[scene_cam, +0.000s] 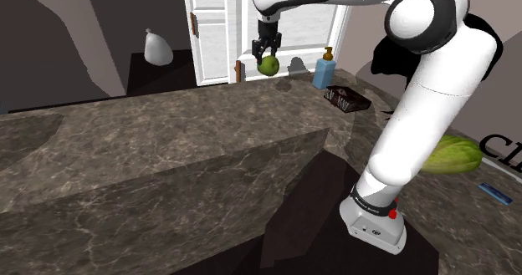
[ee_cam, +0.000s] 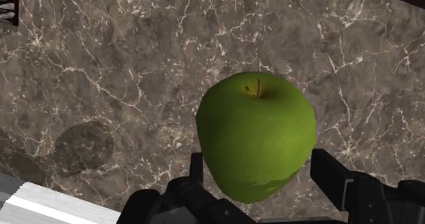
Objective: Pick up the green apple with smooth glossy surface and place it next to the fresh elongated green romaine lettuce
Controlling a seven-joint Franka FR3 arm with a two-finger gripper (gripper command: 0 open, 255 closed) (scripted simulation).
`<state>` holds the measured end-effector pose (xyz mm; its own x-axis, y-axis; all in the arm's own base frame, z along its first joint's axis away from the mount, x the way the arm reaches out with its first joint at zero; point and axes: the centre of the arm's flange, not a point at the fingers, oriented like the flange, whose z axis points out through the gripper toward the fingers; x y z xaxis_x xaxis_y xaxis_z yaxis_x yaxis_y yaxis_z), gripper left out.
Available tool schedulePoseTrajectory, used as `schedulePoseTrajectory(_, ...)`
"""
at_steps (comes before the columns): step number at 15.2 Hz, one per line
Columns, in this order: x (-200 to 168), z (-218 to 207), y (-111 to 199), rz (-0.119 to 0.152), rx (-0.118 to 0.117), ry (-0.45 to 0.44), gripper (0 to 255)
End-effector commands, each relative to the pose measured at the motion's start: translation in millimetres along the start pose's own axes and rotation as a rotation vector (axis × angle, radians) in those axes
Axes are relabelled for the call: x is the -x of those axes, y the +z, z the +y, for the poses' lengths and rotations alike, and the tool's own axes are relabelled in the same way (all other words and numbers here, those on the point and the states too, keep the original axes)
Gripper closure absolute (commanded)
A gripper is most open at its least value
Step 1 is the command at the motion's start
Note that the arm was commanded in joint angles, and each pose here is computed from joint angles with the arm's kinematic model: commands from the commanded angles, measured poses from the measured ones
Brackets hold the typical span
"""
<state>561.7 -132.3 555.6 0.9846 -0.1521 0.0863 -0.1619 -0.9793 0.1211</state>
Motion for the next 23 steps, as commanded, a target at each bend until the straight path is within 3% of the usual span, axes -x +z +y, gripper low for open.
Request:
schedulePoseTrajectory(1,22,13,2,0.000,0.000,-0.001,255)
schedulePoseTrajectory(23,271,162,-1,0.000,0.000,-0.001,255)
